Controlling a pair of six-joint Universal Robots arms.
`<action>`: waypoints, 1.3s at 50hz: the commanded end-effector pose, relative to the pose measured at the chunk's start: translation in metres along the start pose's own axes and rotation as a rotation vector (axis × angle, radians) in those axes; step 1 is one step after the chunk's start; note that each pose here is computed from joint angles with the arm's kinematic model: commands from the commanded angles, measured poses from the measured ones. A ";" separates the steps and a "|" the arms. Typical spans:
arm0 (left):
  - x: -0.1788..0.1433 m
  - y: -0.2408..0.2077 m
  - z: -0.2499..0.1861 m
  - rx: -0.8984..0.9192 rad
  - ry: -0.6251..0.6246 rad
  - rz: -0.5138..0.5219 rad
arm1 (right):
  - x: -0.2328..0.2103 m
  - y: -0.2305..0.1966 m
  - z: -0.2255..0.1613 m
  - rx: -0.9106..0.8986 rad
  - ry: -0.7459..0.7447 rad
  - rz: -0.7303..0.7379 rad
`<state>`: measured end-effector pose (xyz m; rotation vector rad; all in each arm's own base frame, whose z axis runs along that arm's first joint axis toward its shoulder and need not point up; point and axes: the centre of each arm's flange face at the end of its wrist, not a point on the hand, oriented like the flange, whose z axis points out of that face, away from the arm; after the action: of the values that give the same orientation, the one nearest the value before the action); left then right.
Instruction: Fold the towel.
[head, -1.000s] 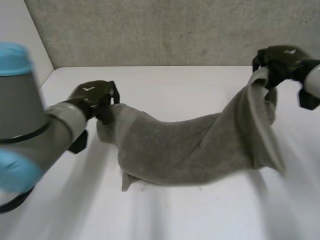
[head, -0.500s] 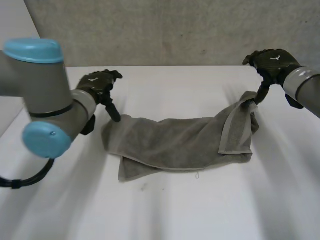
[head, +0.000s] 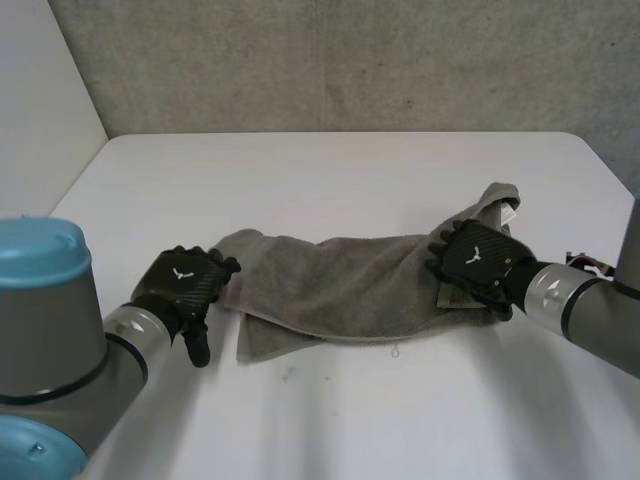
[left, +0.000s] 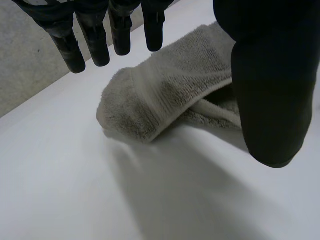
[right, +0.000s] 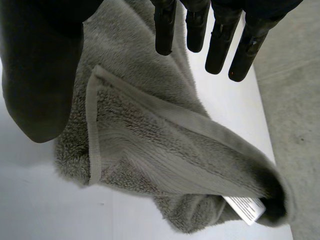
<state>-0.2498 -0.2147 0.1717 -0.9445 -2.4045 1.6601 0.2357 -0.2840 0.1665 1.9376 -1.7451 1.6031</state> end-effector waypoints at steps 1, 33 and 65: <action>0.010 0.014 0.021 0.063 0.037 0.000 | -0.010 0.012 0.025 -0.044 0.004 -0.076; 0.019 0.007 0.061 0.149 0.096 0.010 | 0.096 0.014 0.026 -0.016 0.385 0.349; -0.056 -0.214 0.107 0.879 -0.297 -0.051 | 0.245 -0.052 0.012 0.597 0.987 0.298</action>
<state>-0.3398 -0.3550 0.2191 -0.8034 -1.8128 2.2159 0.2258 -0.4286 0.2938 0.8402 -1.6392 2.3775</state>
